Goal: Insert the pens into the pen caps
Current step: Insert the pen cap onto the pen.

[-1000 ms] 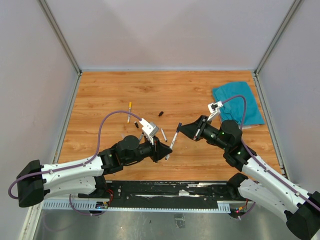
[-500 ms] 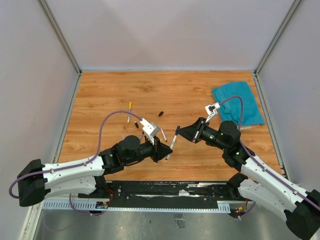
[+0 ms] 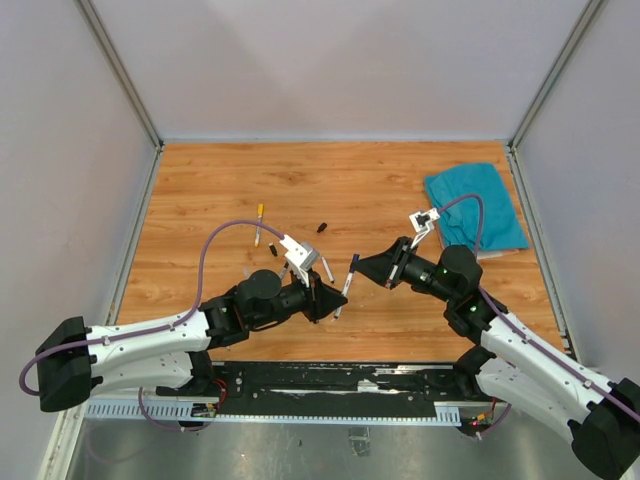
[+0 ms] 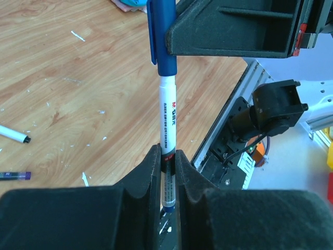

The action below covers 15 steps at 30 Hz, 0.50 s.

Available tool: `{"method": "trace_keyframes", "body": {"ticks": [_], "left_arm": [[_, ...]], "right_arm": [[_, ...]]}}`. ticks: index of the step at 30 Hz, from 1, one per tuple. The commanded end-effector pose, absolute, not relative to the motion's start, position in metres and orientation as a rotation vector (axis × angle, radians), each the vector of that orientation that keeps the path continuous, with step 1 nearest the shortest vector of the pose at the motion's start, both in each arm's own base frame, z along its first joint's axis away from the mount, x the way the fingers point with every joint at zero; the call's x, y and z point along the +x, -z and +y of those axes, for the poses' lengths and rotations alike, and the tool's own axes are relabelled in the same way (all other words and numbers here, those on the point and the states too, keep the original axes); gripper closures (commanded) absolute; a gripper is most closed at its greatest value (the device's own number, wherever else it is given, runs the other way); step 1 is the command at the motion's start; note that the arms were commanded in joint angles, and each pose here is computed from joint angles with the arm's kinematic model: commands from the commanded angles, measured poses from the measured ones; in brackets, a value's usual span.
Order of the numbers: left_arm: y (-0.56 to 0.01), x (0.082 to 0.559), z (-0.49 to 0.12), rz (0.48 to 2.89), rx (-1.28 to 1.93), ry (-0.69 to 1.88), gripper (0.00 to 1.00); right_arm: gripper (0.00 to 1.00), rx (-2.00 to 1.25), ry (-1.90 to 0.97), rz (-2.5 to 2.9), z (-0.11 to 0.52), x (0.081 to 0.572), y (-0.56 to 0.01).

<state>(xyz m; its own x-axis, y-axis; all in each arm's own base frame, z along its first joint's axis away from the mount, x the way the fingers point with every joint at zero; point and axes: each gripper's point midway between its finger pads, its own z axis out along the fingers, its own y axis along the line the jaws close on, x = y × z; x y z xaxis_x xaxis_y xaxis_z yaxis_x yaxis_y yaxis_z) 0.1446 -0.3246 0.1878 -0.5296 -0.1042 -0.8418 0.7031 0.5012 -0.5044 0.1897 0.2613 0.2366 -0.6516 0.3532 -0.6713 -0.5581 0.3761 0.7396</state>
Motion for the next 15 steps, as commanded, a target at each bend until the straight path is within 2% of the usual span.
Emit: {"method": "trace_keyframes", "body": {"ticks": [1, 11, 15], "left_arm": [[-0.231, 0.149, -0.334, 1.72, 0.463, 1.198, 1.0], [-0.224, 0.151, -0.326, 1.743, 0.438, 1.167, 1.0], [-0.222, 0.152, -0.322, 1.756, 0.437, 1.144, 1.0]], "right_arm": [[0.9, -0.223, -1.401, 1.774, 0.258, 0.187, -0.24], [0.48, -0.219, -1.303, 1.737, 0.244, 0.189, -0.255], [0.36, -0.185, -1.241, 1.726, 0.234, 0.192, -0.261]]}}
